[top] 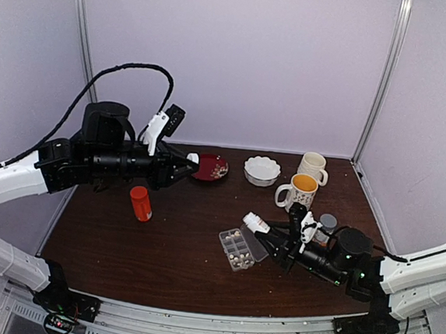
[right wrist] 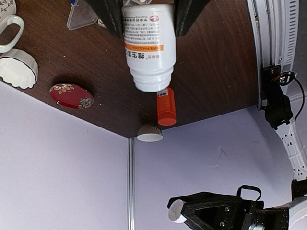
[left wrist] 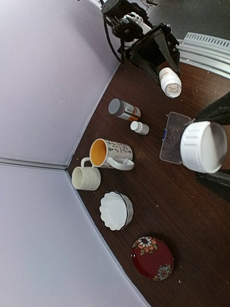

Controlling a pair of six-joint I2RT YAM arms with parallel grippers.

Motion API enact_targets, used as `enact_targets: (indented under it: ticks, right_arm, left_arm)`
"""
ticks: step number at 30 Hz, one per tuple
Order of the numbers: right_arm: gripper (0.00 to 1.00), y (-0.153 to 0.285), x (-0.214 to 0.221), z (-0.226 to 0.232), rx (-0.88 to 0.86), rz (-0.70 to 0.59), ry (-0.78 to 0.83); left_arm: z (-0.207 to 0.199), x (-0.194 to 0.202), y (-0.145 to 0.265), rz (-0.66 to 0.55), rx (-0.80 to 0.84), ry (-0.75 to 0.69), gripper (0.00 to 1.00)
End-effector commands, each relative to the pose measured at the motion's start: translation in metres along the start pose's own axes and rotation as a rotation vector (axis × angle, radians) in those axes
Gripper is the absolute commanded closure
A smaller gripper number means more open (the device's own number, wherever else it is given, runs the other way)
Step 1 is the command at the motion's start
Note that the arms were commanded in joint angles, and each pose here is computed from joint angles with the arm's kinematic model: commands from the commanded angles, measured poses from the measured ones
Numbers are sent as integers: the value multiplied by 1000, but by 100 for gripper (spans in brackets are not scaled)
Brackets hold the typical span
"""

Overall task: Sort the pills into containers
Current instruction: Pour the pill into the compartment of the pill container.

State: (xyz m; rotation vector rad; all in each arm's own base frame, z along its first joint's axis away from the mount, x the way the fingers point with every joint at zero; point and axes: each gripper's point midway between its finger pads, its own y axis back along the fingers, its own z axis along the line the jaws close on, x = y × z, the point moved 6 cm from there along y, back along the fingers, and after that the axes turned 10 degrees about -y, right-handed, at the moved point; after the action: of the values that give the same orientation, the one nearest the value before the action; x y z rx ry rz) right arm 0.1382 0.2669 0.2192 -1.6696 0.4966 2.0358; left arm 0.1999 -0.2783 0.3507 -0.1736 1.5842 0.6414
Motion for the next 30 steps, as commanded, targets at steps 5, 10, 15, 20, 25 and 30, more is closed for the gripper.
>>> enact_targets:
  ticks: [5,10,15,20,25,30]
  right_arm:
    - [100,6,27,-11,65,3,-107]
    - [100,4,44,-18,110,29,-130]
    - [100,2,59,-25,164,28,-190]
    - [100,-3,72,-27,233,45,-213]
    - [100,-4,84,-32,290,65,-238]
    - [100,-8,96,-35,329,115,-236]
  left_arm:
    - [10,21,-8,20,-75,17,100]
    - [10,31,-14,45,-73,23,100]
    - [11,37,-14,61,-76,24,100]
    - [12,47,-15,72,-90,24,100]
    - [12,53,-17,86,-89,21,100]
    - [12,59,-19,96,-88,18,100]
